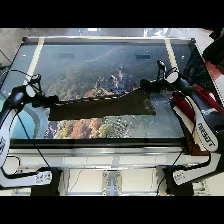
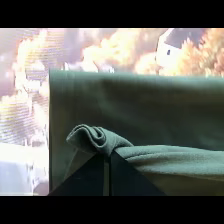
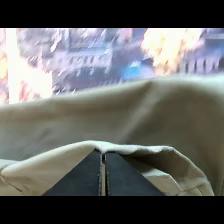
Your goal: Fold the shirts.
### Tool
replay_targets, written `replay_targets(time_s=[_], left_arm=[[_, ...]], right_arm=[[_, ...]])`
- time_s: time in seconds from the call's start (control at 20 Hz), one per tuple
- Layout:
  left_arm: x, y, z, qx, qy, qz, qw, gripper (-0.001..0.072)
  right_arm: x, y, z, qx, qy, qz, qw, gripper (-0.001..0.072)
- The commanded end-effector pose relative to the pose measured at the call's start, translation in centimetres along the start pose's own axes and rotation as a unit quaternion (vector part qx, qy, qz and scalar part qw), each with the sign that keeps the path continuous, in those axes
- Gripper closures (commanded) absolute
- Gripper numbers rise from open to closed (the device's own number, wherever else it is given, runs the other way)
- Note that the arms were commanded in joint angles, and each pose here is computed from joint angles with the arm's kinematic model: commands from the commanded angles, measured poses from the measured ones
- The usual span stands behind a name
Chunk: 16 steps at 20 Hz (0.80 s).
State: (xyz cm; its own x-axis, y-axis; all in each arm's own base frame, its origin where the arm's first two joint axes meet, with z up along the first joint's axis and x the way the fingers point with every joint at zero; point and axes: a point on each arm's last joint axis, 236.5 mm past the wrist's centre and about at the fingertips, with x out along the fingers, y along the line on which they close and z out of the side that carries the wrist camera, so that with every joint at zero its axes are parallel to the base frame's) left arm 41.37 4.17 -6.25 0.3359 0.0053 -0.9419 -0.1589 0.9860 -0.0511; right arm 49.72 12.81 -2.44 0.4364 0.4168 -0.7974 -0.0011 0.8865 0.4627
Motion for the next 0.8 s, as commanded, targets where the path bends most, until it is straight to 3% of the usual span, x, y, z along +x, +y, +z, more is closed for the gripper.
replay_targets(time_s=[0.0, 0.05, 0.1, 0.15, 0.2, 0.25, 0.4, 0.55, 0.75], left_arm=[[3.7, 0.0, 1.4, -0.001, 0.017, 0.024, 1.0, 0.0699], [4.2, 0.0, 1.1, -0.001, 0.024, 0.025, 0.999, 0.0686], [4.4, 0.0, 1.0, -0.001, 0.026, 0.025, 0.999, 0.0534], [4.2, 0.1, 1.1, -0.002, 0.024, 0.025, 0.999, 0.0201], [3.8, 0.3, 1.3, -0.004, 0.022, 0.025, 0.999, -0.0011], [3.1, 0.5, 1.5, -0.009, 0.022, 0.027, 0.999, 0.0006], [-0.8, 1.6, 2.8, -0.022, -0.007, 0.029, 0.999, 0.0006], [-6.5, 1.6, 5.1, -0.026, -0.077, 0.026, 0.996, 0.0006], [-11.5, 0.6, 6.4, -0.026, -0.136, 0.011, 0.99, 0.0006]], right_arm=[[3.5, -1.7, 0.2, 0.004, 0.014, -0.009, 1.0, 0.0699], [3.8, -1.9, 0.0, 0.003, 0.017, -0.011, 1.0, 0.0699], [3.9, -2.1, 0.1, 0.001, 0.015, -0.014, 1.0, 0.067], [3.8, -2.2, 0.6, -0.001, 0.005, -0.017, 1.0, 0.0519], [3.4, -2.2, 1.2, 0.0, -0.003, -0.016, 1.0, 0.0339], [2.8, -2.0, 1.9, -0.003, -0.004, -0.013, 1.0, 0.03], [-1.9, -1.1, 4.8, -0.031, -0.008, -0.012, 0.999, 0.03], [-9.2, -5.3, 7.1, -0.082, -0.018, -0.108, 0.991, 0.03], [-13.6, -13.2, 5.6, -0.038, 0.014, -0.188, 0.981, 0.0301]])
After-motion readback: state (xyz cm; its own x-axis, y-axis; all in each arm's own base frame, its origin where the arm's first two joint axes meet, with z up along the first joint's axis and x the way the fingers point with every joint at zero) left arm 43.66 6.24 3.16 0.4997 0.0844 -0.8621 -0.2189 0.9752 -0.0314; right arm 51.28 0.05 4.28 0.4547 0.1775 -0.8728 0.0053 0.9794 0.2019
